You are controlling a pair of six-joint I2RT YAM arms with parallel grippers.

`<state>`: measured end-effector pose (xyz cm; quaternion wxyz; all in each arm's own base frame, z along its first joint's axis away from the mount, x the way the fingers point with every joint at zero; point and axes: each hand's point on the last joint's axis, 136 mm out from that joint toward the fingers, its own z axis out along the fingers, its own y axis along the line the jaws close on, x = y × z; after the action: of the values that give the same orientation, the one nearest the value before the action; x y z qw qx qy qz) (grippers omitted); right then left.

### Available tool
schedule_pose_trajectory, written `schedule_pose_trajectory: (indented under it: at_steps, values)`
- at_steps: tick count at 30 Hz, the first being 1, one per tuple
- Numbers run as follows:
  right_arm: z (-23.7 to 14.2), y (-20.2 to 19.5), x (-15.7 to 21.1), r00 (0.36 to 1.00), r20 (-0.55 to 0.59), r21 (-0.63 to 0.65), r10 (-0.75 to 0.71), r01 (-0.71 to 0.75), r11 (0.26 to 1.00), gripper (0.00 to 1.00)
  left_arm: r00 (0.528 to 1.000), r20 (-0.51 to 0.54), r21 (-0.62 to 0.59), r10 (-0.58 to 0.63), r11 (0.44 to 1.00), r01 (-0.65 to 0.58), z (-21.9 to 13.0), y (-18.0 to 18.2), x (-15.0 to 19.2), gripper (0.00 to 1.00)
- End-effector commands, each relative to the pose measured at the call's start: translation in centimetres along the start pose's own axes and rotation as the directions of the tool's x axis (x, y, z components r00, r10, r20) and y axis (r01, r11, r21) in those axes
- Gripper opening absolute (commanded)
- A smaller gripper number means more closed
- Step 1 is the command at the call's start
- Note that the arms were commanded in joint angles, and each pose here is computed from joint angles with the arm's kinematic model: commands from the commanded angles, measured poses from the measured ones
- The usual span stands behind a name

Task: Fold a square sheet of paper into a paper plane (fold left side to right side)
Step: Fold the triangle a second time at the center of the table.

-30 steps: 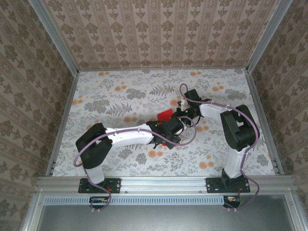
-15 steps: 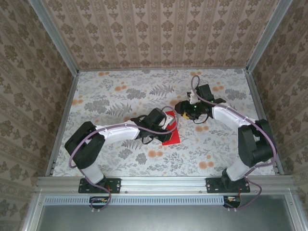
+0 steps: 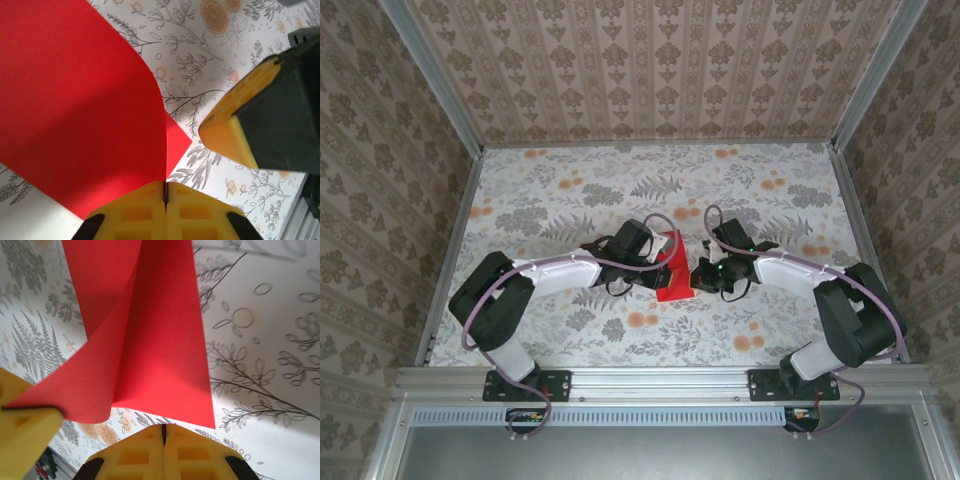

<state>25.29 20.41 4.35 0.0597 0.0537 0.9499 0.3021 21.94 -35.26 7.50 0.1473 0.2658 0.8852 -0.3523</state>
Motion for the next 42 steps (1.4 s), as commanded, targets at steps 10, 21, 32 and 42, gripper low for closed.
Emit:
schedule_pose_trajectory:
  at_steps: [10, 21, 32, 42]
  values:
    - [2.3, -1.6, 0.6, 0.999, -0.045, 0.128, -0.020, 0.025, 0.991, 0.02, 0.999, -0.046, -0.020, -0.019, 1.000, 0.019, -0.6, 0.8, 0.8, 0.01]
    - [2.6, -3.1, 1.5, 0.997, -0.081, 0.188, -0.021, 0.035, 0.982, 0.02, 0.999, -0.035, -0.044, -0.027, 0.999, 0.026, -0.6, 1.9, 0.1, 0.01]
    - [1.7, 0.7, 0.5, 0.998, -0.015, 0.026, -0.057, 0.057, 0.998, 0.02, 0.999, -0.032, -0.019, -0.023, 1.000, 0.022, -0.5, 1.6, 0.0, 0.02]
    - [3.8, -0.9, 2.2, 0.994, -0.105, 0.096, -0.029, 0.039, 0.995, 0.02, 0.998, -0.053, -0.041, -0.024, 0.999, 0.022, -0.6, 2.0, 0.6, 0.02]
